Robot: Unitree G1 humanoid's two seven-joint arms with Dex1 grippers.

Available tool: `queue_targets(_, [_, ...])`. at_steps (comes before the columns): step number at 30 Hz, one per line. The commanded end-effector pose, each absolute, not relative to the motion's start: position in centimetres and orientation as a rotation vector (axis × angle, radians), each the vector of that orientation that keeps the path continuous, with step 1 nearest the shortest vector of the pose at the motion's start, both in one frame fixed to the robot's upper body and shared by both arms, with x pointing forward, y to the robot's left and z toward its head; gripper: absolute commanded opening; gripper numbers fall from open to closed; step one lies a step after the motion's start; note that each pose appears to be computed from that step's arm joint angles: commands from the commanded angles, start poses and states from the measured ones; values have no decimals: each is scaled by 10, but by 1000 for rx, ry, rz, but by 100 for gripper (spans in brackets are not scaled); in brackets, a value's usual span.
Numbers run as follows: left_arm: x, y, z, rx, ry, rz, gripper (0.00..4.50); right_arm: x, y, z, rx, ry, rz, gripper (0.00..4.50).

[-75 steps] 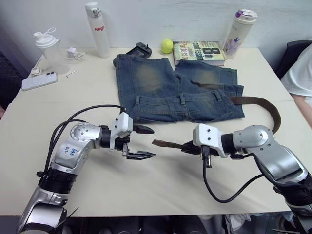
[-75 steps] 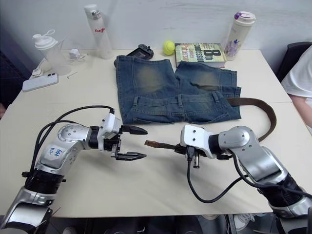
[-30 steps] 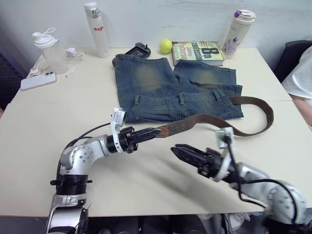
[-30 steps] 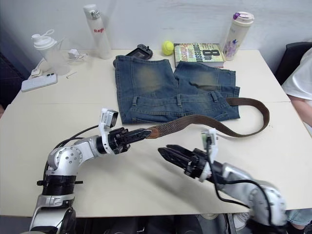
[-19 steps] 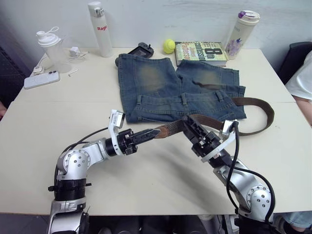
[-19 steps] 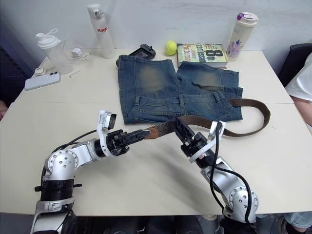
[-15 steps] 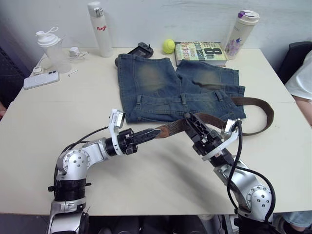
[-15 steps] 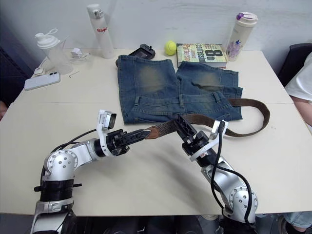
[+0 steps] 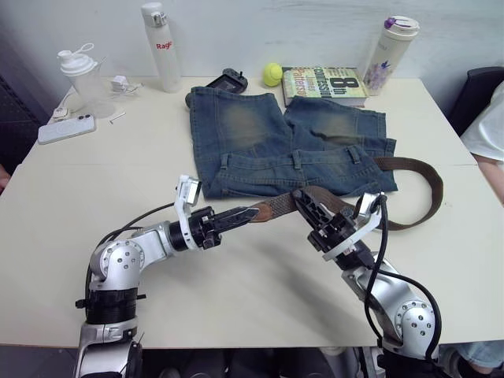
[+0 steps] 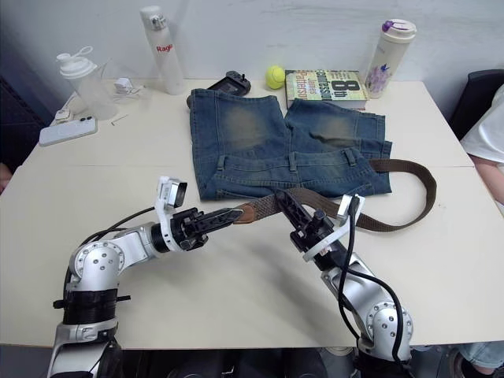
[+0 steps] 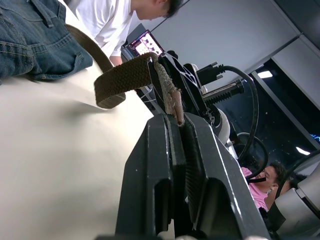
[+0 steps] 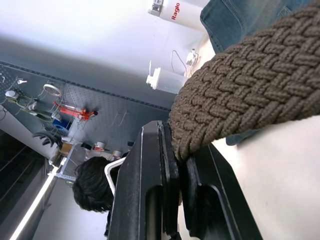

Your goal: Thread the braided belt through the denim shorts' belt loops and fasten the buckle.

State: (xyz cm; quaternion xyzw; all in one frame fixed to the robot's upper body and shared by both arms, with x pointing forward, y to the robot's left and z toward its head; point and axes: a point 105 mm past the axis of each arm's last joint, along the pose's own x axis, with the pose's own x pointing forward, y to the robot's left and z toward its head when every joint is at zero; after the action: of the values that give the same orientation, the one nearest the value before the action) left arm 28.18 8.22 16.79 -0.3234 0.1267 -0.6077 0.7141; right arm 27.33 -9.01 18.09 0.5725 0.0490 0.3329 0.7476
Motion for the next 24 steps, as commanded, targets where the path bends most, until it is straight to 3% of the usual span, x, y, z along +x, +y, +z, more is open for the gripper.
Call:
queue_targets(1, [280,79,172,-683,259,-1379,162,271,-94,196,1253,40,751,0])
queue_targets(5, [286,91,158,-367,261,-1374,330,281,-119,195,1268,-33,637,0])
queue_targets(9, [330,109,142,83,222,-1320,330,287,-153,198,1272,-139,514,0])
queue_targets(12, [371,80,150,399,63,-1247,330,285,-172,203,1311,-210,476,0])
queue_targets(14, [390,59,160,501,-41,-1176,330,283,-174,204,1313,-219,478,0])
queue_targets(18, [416,34,138,975,-89,-1062,330,278,-173,212,1323,-252,499,0])
queue_targets(23, [430,27,138,909,-48,-990,330,278,-173,216,1321,-263,490,0])
queue_targets(24, [432,27,140,898,-50,-981,306,277,-173,217,1320,-265,488,0])
